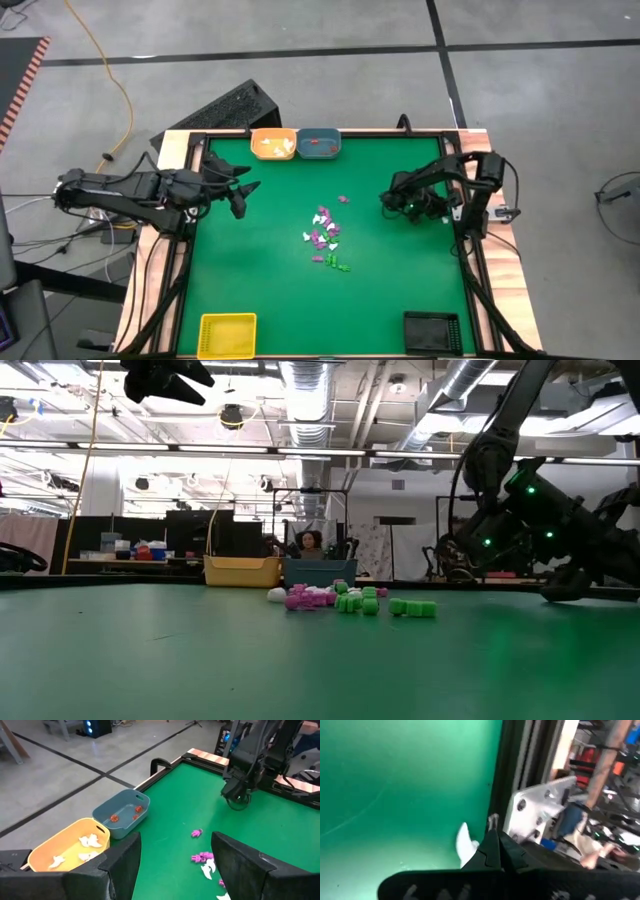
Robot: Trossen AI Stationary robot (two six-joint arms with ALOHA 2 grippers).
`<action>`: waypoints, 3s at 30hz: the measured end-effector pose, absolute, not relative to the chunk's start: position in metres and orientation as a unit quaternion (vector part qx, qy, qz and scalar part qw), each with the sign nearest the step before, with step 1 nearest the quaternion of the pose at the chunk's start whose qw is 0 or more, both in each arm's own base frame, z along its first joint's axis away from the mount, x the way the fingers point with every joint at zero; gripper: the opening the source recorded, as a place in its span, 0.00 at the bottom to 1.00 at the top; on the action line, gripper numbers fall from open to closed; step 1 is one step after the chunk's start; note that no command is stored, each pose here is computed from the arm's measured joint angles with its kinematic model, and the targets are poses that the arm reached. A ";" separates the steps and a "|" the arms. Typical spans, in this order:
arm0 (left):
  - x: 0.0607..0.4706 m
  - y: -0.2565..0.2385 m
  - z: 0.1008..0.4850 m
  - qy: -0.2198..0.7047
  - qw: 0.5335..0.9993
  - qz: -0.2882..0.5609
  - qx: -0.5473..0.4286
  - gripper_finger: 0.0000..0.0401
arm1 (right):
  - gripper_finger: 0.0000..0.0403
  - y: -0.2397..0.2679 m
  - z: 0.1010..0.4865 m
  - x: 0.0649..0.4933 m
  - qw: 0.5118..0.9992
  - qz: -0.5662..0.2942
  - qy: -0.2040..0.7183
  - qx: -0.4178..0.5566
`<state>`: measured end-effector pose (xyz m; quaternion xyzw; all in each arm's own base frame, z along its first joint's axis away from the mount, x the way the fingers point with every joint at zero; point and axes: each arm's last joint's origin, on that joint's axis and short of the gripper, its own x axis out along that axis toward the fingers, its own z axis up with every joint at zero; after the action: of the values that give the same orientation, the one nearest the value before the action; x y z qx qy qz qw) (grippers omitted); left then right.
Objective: Sort Halloween decoration
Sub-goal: Put the white ghost into the orange bin
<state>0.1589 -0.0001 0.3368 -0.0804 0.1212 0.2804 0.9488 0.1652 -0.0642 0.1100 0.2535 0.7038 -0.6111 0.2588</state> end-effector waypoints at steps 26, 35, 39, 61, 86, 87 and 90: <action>0.160 0.000 0.339 0.113 0.952 0.275 -0.077 0.58 | 0.00 -0.031 0.152 0.267 0.460 -0.493 0.648 0.354; 0.161 0.000 0.341 0.101 0.952 0.276 -0.080 0.58 | 0.00 -0.009 0.216 0.314 0.623 -0.543 0.499 0.260; 0.161 0.000 0.341 0.097 0.952 0.276 -0.092 0.58 | 0.00 0.018 0.230 0.304 0.663 -0.570 0.419 0.244; 0.162 -0.002 0.345 0.087 0.961 0.248 -0.087 0.58 | 0.35 0.079 0.161 0.179 0.707 -0.575 0.260 0.319; 0.160 -0.001 0.337 0.126 0.956 0.254 -0.078 0.58 | 0.71 0.083 0.076 0.216 0.736 -0.603 0.203 0.230; 0.160 -0.001 0.337 0.126 0.956 0.254 -0.078 0.58 | 0.70 0.084 0.073 0.218 0.733 -0.606 0.207 0.228; 0.160 -0.001 0.337 0.126 0.956 0.255 -0.079 0.58 | 0.66 0.086 0.068 0.221 0.728 -0.615 0.219 0.212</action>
<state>0.1599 -0.0014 0.3370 -0.0791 0.1259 0.2547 0.9555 0.2214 0.0864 0.0684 0.2119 0.2193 -0.6145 0.7276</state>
